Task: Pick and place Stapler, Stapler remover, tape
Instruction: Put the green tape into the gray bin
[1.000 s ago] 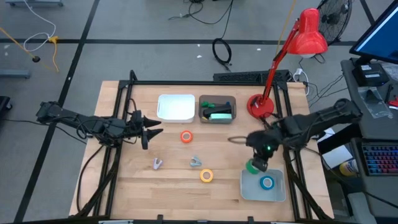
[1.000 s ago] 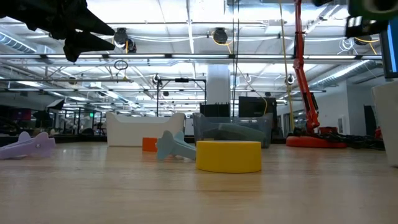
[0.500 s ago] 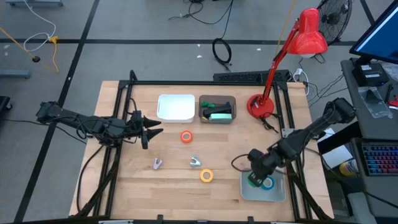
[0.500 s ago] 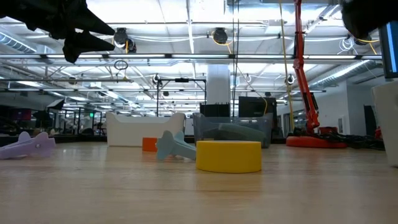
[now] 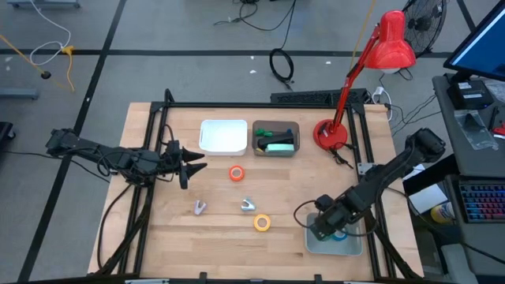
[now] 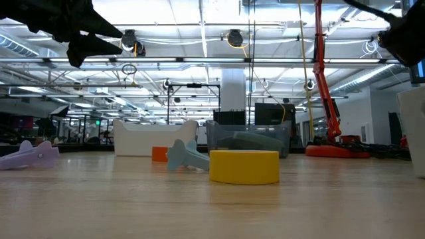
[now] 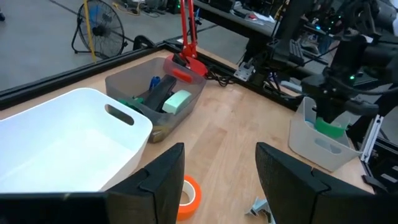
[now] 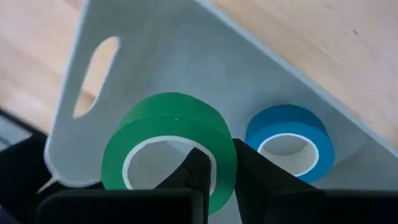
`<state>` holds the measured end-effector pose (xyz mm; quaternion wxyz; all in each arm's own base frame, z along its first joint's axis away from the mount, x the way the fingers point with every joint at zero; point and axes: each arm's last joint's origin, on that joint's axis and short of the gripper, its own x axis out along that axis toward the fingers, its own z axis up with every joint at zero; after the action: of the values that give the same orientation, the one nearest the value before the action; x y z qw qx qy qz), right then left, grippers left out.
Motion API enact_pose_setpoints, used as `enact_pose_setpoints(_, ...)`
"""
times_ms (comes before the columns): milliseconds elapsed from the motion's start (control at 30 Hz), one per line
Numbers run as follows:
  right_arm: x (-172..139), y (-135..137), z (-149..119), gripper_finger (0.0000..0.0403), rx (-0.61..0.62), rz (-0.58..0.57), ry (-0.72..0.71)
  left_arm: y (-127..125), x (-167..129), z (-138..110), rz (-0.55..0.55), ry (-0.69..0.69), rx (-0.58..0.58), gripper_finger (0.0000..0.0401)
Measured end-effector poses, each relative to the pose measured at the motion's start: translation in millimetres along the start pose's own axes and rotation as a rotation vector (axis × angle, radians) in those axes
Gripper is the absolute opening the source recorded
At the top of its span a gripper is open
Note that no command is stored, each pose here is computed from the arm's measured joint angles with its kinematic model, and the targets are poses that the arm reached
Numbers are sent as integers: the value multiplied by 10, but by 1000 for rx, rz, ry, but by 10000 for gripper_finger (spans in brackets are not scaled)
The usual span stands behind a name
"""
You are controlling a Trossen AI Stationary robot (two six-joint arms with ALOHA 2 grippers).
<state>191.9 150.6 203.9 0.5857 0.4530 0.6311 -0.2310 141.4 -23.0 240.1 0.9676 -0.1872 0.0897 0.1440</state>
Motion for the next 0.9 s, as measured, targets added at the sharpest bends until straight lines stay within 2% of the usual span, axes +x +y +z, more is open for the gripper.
enact_pose_setpoints(167,123,27,31,34,61,-38,-44,0,0,-1,0,1,19,198)
enact_pose_setpoints(600,175,45,60,39,206,-31,-119,1,0,-2,0,2,40,198)
enact_pose_setpoints(900,175,48,60,44,224,-27,-118,0,0,-3,-1,3,51,198)
